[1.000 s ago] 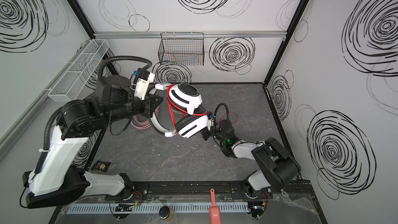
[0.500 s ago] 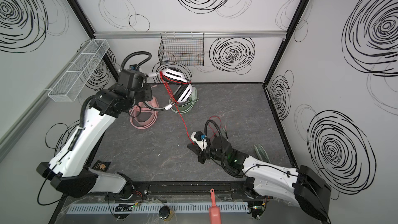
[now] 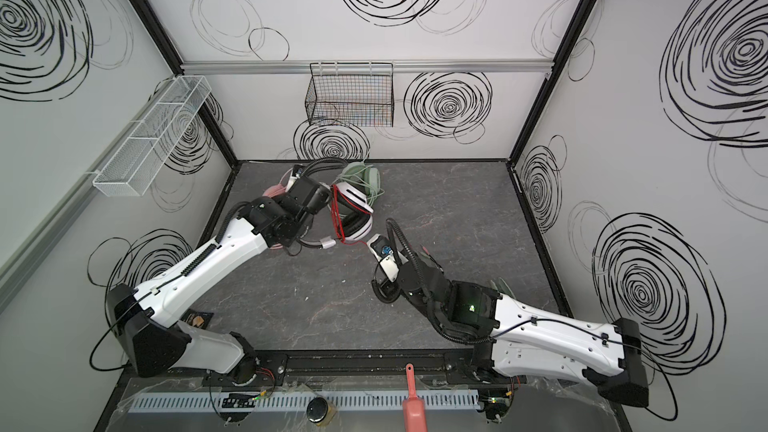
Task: Wrap the headphones
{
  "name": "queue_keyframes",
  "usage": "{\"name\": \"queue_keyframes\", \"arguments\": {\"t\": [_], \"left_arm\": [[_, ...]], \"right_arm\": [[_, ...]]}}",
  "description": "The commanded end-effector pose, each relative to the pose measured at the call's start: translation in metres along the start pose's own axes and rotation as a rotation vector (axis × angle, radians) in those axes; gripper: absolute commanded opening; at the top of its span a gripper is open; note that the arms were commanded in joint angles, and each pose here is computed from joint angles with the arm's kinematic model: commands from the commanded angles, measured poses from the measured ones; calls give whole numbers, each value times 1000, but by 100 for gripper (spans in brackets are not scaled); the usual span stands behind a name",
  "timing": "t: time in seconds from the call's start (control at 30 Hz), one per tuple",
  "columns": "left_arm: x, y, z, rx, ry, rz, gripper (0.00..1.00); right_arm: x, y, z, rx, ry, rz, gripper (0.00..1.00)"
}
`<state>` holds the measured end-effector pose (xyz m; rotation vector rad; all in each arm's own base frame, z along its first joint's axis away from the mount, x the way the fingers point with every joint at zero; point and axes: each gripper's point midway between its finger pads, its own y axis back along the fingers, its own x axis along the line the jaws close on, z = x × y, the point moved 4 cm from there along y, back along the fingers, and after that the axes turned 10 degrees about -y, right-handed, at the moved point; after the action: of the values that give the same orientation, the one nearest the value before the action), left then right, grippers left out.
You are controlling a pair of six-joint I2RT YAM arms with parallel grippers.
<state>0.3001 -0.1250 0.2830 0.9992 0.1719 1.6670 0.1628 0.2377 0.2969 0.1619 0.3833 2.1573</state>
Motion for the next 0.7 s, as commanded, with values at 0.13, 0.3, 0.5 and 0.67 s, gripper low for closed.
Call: {"name": "queue_keyframes", "arguments": {"t": [0.13, 0.3, 0.5, 0.67], "left_arm": [[-32, 54, -25, -121, -130, -97, 0], [-75, 92, -52, -161, -278, -362, 0], [-99, 145, -61, -259, -357, -636, 0], [-104, 164, -63, -277, -406, -699, 0]], "right_arm": [[-51, -1, 45, -74, 197, -227, 0], [-58, -13, 49, -92, 213, -88, 0], [-51, -21, 44, -123, 183, 66, 0], [-48, -22, 45, -157, 164, 142, 14]]}}
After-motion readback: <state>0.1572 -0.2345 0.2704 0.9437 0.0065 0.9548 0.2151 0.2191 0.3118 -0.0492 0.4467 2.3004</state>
